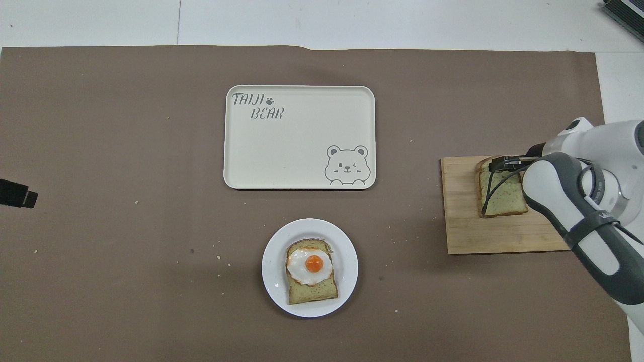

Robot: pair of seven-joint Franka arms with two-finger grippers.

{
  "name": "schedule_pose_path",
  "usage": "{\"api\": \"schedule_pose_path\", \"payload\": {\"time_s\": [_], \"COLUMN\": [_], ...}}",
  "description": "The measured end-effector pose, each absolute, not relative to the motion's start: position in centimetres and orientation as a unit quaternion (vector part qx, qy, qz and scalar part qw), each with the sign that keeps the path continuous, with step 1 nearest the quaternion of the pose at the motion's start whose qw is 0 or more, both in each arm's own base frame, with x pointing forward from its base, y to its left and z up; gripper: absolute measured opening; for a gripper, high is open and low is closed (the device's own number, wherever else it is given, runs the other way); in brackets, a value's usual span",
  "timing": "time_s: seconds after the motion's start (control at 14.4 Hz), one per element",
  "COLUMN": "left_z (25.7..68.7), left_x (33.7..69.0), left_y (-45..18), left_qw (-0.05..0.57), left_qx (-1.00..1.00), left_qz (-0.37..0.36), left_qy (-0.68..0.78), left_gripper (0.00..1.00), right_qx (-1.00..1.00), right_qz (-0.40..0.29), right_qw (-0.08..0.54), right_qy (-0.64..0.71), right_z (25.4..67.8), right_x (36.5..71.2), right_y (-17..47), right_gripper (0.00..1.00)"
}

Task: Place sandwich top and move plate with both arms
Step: 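Grasp the bread slice with the right gripper and lift it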

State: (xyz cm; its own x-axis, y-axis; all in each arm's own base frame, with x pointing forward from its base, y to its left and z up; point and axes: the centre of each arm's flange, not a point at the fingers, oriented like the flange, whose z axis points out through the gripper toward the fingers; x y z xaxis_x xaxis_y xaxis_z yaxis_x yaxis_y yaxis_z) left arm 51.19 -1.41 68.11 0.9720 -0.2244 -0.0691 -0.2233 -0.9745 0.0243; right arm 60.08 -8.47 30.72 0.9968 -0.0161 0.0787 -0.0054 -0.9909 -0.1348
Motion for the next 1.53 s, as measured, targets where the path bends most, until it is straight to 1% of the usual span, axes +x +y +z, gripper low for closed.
{"api": "schedule_pose_path", "payload": {"time_s": [0.07,0.14,0.42,0.49,0.63,0.7,0.97,1.25,1.53], "left_z": [68.1,68.1,68.1,68.1,68.1,68.1,68.1,68.1,68.1], "left_x": [51.2,51.2,51.2,51.2,51.2,51.2,51.2,51.2,51.2], "left_y": [-1.4,-1.4,-1.4,-1.4,-1.4,-1.4,-1.4,-1.4,-1.4], "left_qw": [0.008,0.008,0.008,0.008,0.008,0.008,0.008,0.008,0.008], "left_qx": [0.993,0.993,0.993,0.993,0.993,0.993,0.993,0.993,0.993], "left_qz": [-0.036,-0.036,-0.036,-0.036,-0.036,-0.036,-0.036,-0.036,-0.036], "left_qy": [-0.113,-0.113,-0.113,-0.113,-0.113,-0.113,-0.113,-0.113,-0.113], "left_gripper": [1.0,1.0,1.0,1.0,1.0,1.0,1.0,1.0,1.0], "right_qx": [-0.997,-0.997,-0.997,-0.997,-0.997,-0.997,-0.996,-0.995,-0.994], "right_qz": [-0.041,-0.041,-0.042,-0.043,-0.045,-0.047,-0.034,-0.021,-0.006], "right_qw": [0.067,0.067,0.067,0.067,0.066,0.066,0.076,0.087,0.1], "right_qy": [0.006,0.006,0.004,0.002,-0.006,-0.009,-0.023,-0.034,-0.04], "right_z": [30.8,30.9,31.0,31.0,31.3,31.4,33.3,37.3,40.9], "right_x": [60.1,60.1,60.1,60.1,60.3,60.4,61.4,61.7,61.1], "right_y": [-8.6,-8.6,-8.7,-8.7,-8.8,-8.7,-7.6,-7.2,-6.0], "right_gripper": [0.5,0.46,0.4,0.36,0.19,0.15,0.15,0.15,0.15]}}
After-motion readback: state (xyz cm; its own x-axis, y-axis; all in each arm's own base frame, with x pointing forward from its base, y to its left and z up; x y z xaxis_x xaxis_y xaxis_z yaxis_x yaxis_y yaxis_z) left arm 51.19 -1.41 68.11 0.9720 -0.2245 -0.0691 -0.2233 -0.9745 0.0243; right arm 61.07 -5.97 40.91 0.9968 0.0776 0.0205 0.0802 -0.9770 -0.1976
